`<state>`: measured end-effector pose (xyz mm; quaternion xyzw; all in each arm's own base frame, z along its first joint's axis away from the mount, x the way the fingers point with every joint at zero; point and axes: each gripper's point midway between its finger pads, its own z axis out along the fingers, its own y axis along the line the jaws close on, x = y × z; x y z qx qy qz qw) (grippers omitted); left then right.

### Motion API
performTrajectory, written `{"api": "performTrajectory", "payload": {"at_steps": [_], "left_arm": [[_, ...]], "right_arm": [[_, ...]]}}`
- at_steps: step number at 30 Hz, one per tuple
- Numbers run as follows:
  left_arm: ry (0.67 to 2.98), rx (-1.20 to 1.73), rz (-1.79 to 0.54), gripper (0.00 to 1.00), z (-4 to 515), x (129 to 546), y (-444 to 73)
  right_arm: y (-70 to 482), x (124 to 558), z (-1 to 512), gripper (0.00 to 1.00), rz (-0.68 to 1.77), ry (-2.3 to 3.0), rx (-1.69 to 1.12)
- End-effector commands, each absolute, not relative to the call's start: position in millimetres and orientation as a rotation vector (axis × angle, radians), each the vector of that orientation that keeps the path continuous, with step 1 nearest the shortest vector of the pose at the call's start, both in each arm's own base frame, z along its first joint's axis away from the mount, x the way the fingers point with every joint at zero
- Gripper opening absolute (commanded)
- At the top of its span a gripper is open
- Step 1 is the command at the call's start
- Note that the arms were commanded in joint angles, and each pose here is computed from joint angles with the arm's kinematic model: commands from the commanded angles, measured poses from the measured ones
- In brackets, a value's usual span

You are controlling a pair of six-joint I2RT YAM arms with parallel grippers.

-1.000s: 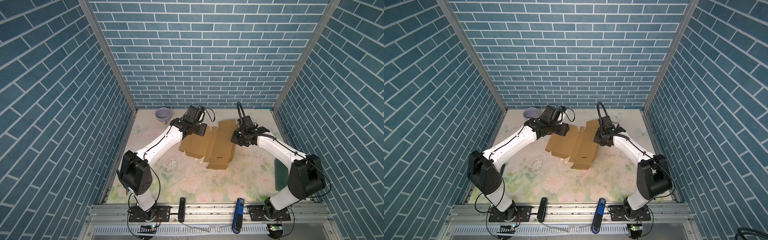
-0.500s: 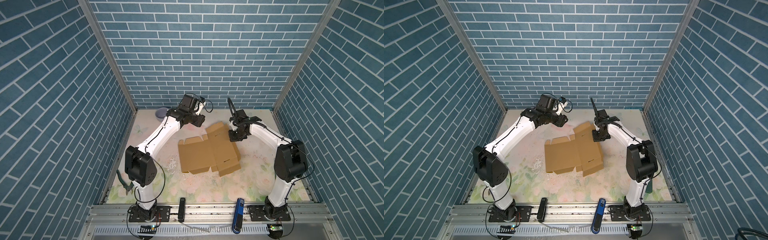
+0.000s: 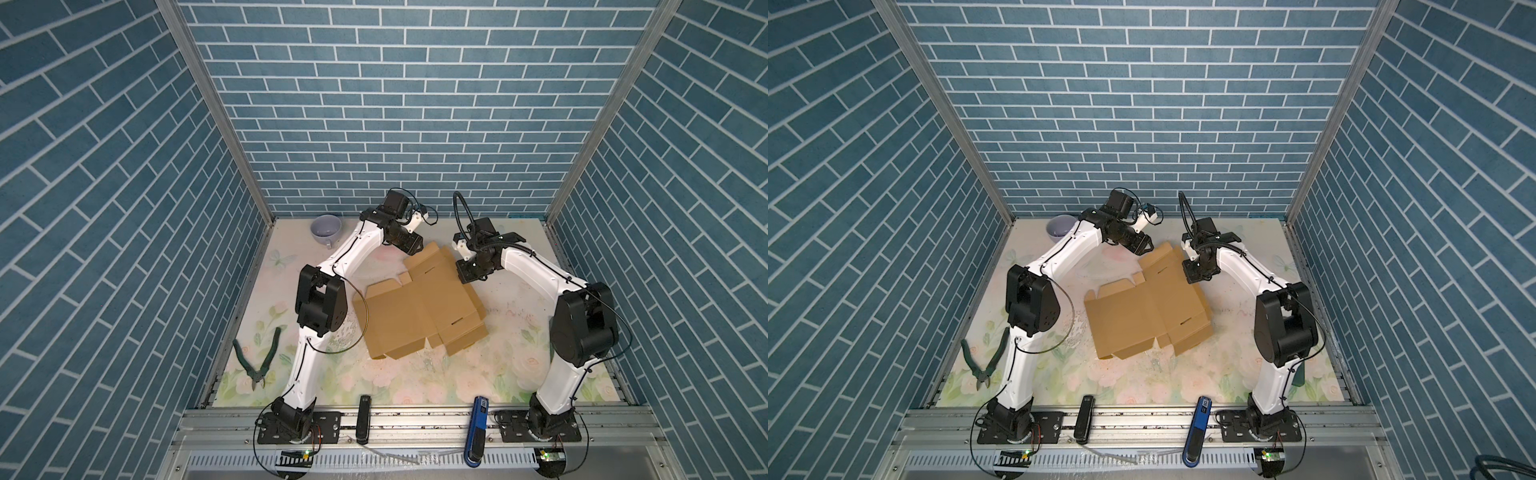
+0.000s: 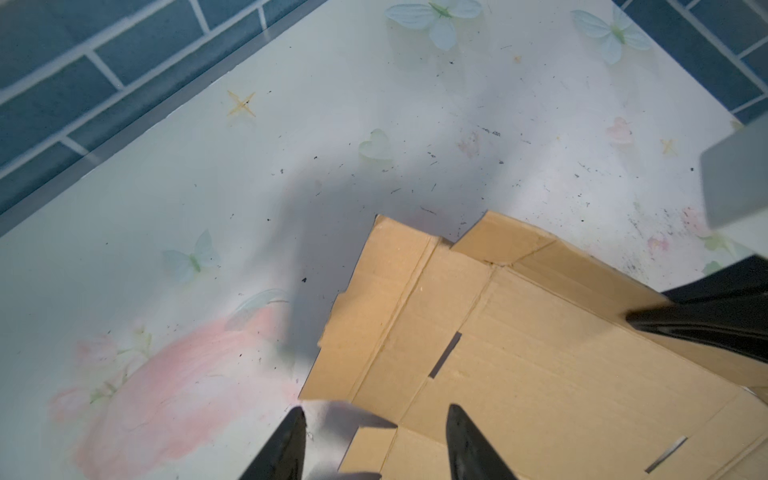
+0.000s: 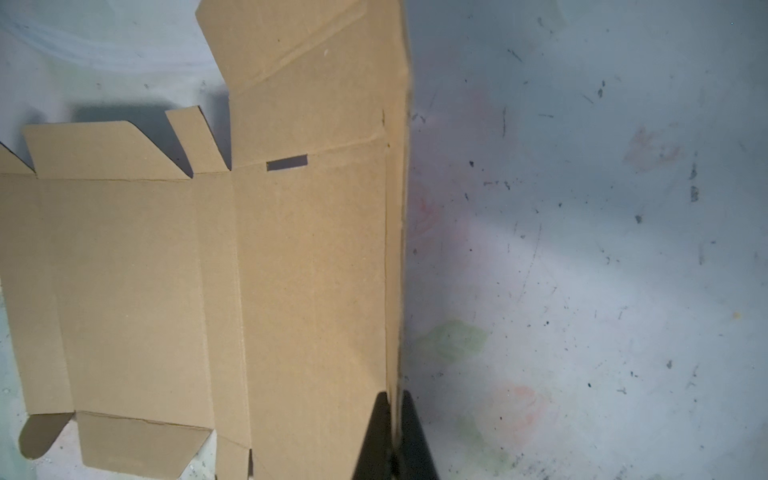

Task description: Fold the paper box

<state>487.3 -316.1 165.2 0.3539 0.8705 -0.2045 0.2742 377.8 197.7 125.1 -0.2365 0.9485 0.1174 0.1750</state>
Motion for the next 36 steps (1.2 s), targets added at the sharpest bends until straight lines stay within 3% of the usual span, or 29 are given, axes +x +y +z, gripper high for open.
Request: {"api": "performTrajectory", "payload": {"at_steps": [1,17,36], "left_arm": [[2.307,0.992,-0.648,0.56,176.4,485.8,-320.1],[2.280,1.044,-0.739,0.56,160.6,492.4,-324.7],[2.283,1.056,-0.831,0.37,156.1,480.4,-330.5]], "right_arm": [[203.8,368.4,145.1,0.00,0.394,2.590,-0.792],[209.7,347.1,163.4,0.00,0.495,2.515,-0.864],[209.7,352.6,169.5,0.00,0.479,2.493,-0.849]]}}
